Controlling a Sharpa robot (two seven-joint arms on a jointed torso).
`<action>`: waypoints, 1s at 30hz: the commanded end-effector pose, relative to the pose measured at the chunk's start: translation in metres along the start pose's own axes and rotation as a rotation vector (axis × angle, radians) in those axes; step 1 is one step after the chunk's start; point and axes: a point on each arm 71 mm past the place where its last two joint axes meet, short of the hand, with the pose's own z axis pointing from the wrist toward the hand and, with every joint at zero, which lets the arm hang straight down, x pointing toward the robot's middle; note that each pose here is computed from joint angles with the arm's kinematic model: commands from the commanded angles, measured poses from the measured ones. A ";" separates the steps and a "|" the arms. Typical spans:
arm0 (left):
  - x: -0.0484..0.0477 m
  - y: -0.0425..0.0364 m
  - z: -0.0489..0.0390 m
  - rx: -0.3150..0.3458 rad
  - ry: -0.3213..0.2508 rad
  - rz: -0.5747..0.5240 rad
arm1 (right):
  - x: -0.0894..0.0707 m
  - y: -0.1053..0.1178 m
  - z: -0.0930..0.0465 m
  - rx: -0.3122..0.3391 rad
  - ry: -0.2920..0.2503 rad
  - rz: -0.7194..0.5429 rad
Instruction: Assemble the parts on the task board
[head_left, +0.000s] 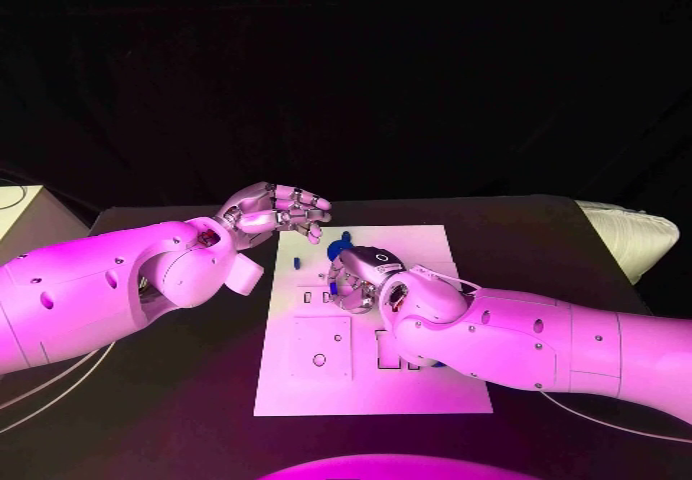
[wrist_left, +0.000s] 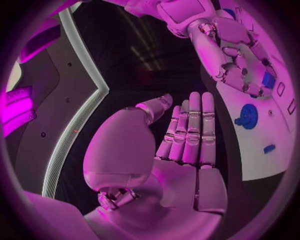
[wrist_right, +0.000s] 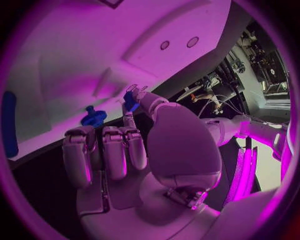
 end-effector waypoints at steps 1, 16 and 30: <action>0.0018 -0.0009 0.0007 0.008 0.014 -0.002 | 0.000 0.000 0.000 0.006 -0.015 -0.011; 0.0016 -0.0008 0.0006 0.007 0.015 -0.002 | 0.006 -0.004 0.002 0.022 0.005 -0.022; 0.0017 -0.0007 0.0009 0.006 0.017 -0.003 | 0.009 -0.003 0.001 0.017 0.006 -0.038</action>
